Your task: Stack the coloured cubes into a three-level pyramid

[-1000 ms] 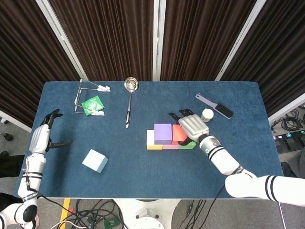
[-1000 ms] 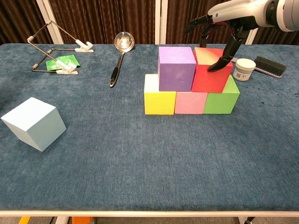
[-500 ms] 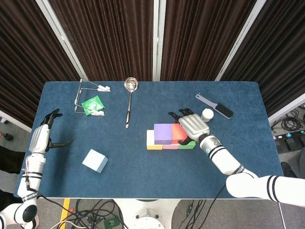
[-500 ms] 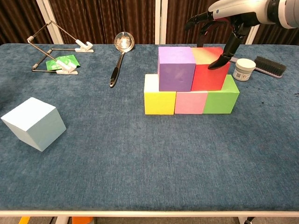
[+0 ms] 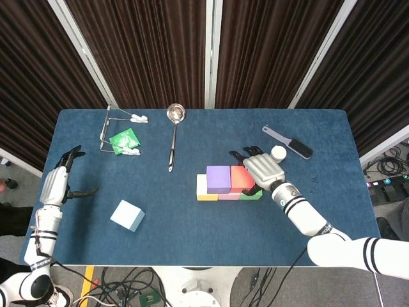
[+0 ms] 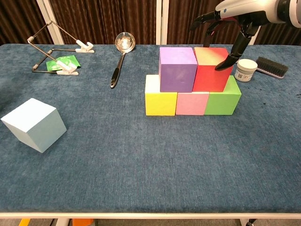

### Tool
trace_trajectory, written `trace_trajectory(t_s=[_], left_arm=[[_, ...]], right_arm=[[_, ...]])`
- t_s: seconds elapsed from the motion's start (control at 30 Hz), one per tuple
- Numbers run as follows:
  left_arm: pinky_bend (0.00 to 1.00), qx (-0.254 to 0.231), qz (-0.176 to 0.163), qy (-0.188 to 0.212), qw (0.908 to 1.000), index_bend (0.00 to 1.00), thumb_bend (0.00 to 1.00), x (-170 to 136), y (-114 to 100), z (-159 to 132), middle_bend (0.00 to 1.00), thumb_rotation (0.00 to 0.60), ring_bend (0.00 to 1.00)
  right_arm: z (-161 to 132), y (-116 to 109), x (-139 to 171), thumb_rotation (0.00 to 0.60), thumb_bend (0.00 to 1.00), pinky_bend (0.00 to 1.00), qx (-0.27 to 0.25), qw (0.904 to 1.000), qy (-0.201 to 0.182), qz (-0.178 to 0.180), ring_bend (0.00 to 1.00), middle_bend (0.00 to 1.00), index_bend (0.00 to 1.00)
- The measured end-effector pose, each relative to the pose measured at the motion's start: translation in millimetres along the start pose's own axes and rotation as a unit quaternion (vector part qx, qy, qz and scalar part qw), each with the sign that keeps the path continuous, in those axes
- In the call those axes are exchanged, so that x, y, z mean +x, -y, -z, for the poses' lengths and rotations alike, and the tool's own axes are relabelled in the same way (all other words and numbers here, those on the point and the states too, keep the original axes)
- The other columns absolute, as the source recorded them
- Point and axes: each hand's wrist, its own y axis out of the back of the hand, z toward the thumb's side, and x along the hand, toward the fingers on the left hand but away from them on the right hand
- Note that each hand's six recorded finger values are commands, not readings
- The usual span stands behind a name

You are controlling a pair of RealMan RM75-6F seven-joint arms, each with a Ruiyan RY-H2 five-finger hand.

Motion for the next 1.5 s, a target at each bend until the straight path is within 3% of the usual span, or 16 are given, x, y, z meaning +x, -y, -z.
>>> trace_trajectory(t_s=[0.4,1.13,1.5], left_arm=[[0.14,-0.001,-0.002,-0.004,1.0000,0.06,0.02,-0.8,-0.8,3.3,0.15,0.600,0.03],[0.14,0.001,0.000,-0.003,1.0000,0.07,0.02,-0.5,-0.3,1.9,0.15,0.600,0.03],[0.14,-0.001,-0.003,-0.002,1.0000,0.07,0.02,-1.6,-2.9,1.6,0.15,0.600,0.03]], right_arm=[[-5.4,0.1,-5.1,0.600,0.11,0.00,-0.002,0.9999,0.002,0.010,0.00,0.36,0.00],[-2.7,3.5,-4.9,0.600,0.11,0.00,-0.008,1.0000,0.003,0.003,0.00,0.36,0.00],[-5.5,2.5,-3.9,0.600,0.06,0.00,-0.016,0.9999,-0.004,0.002,0.00,0.14,0.00]])
